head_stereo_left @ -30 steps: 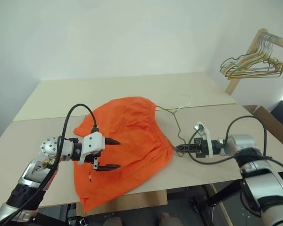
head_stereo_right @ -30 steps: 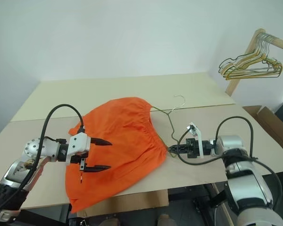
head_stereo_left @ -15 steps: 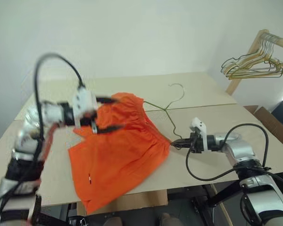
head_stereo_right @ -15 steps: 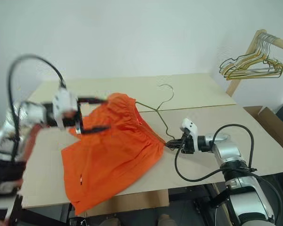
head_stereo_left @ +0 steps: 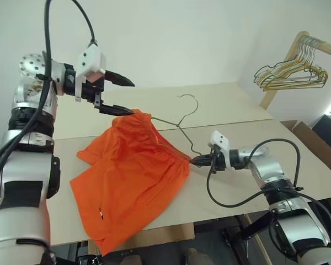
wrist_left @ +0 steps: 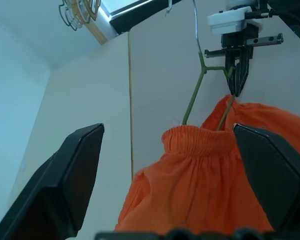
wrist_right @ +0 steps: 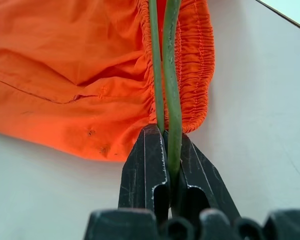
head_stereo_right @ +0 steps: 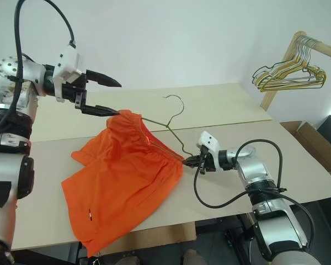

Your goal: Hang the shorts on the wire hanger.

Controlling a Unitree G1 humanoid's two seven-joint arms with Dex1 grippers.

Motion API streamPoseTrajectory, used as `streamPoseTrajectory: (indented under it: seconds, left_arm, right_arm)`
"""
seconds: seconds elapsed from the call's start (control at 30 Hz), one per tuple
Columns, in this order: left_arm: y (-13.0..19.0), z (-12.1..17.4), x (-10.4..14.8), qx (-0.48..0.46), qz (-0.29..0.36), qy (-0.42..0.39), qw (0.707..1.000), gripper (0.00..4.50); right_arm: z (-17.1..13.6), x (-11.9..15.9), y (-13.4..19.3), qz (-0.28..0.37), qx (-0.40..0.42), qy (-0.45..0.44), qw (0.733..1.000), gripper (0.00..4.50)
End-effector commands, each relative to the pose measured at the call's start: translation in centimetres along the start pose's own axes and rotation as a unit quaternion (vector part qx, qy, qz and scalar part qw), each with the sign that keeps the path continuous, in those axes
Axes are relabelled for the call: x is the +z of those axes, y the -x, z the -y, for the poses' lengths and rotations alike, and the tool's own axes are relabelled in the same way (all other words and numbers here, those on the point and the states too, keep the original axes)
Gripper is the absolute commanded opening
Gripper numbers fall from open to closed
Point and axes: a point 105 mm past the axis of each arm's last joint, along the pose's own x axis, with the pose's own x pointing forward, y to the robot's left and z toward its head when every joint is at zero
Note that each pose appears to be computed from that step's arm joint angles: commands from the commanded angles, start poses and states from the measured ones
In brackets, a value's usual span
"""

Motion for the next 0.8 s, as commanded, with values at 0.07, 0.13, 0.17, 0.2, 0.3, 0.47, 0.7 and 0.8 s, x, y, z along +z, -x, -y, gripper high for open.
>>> streamPoseTrajectory:
  seconds: [0.07,0.13,0.17,0.2,0.3,0.47,0.7,0.8]
  left_arm:
    - [-0.9,0.1,-0.3,-0.041,-0.070,-0.058,0.995,4.48]
    - [-1.2,0.4,-1.0,-0.055,-0.094,-0.069,0.992,4.48]
    - [-1.4,0.5,-1.3,-0.059,-0.105,-0.071,0.990,4.48]
    - [-1.6,0.5,-1.5,-0.062,-0.108,-0.070,0.990,4.48]
    - [-1.7,0.7,-2.2,-0.070,-0.123,-0.050,0.989,4.48]
    - [-1.7,0.9,-2.8,-0.074,-0.132,-0.031,0.988,4.08]
    - [-1.4,0.8,-2.8,-0.065,-0.124,-0.015,0.990,3.58]
    - [-1.4,1.2,-3.4,-0.073,-0.134,-0.006,0.988,3.58]
  right_arm:
    - [-0.8,3.4,-0.5,0.025,0.000,0.060,0.998,0.00]
    - [-1.0,3.5,-0.7,0.019,-0.004,0.070,0.997,0.00]
    - [-1.1,3.5,-0.8,0.015,-0.006,0.076,0.997,0.00]
    - [-1.1,3.6,-0.8,0.014,-0.006,0.078,0.997,0.00]
    - [-1.2,3.6,-0.8,0.013,-0.006,0.080,0.997,0.00]
    - [-1.4,2.7,-0.8,-0.012,-0.006,0.092,0.996,0.00]
    - [-1.6,1.9,-0.8,-0.025,-0.007,0.095,0.995,0.00]
    - [-1.5,2.1,-0.8,-0.024,-0.007,0.097,0.995,0.00]
